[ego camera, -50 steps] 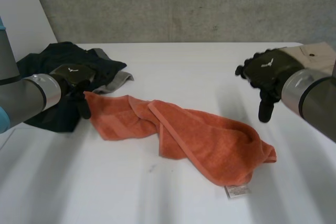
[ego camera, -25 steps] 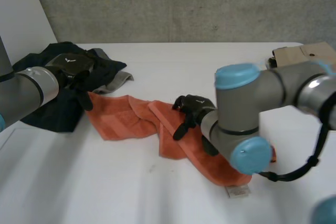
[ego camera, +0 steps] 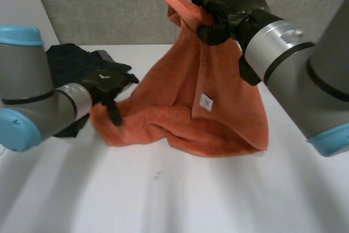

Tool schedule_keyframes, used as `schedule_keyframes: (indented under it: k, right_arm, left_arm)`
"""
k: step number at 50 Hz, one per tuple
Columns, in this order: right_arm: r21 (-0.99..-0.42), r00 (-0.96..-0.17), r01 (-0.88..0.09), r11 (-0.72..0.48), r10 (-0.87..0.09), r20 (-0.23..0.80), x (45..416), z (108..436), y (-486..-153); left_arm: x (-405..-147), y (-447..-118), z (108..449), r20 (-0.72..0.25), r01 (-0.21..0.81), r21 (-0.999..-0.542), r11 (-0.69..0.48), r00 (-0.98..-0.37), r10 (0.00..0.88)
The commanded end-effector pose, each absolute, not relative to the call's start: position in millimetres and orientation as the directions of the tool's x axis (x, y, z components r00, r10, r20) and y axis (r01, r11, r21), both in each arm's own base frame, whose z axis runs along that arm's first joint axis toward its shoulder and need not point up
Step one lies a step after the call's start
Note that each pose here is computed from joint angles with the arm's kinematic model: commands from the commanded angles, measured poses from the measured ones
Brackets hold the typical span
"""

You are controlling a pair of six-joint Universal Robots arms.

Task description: Fold the laundry.

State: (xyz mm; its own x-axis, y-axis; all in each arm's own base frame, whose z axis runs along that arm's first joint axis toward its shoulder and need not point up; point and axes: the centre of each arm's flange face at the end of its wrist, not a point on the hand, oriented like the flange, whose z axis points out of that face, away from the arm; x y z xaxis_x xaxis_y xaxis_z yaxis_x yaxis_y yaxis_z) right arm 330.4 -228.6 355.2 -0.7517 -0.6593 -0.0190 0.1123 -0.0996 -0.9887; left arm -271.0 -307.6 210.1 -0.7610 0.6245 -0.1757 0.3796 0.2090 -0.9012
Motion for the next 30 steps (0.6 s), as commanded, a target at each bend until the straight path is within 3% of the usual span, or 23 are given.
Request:
schedule_keyframes:
  k: [1, 7, 15, 24, 30]
  right_arm:
    - [-0.983, -0.745, 0.132, -0.129, -0.667, -0.012, 320, 371, -225]
    - [-0.975, -0.7, 0.156, -0.157, -0.714, 0.003, 315, 391, -207]
    - [-0.962, -0.602, 0.222, -0.162, -0.798, -0.005, 304, 422, -171]
    - [-0.953, -0.579, 0.278, -0.118, -0.813, -0.068, 288, 431, -171]
    - [-0.946, -0.623, 0.297, -0.127, -0.777, -0.092, 274, 433, -191]
  left_arm:
    - [-292, -297, 191, -0.166, 0.405, -0.886, 0.224, -0.729, 0.664]
    - [-291, -308, 186, -0.179, 0.399, -0.889, 0.227, -0.756, 0.629]
    - [-312, -301, 177, -0.176, 0.41, -0.888, 0.208, -0.72, 0.671]
    - [-330, -293, 159, -0.199, 0.45, -0.868, 0.21, -0.703, 0.683]
    - [-338, -292, 153, -0.201, 0.47, -0.853, 0.228, -0.698, 0.687]
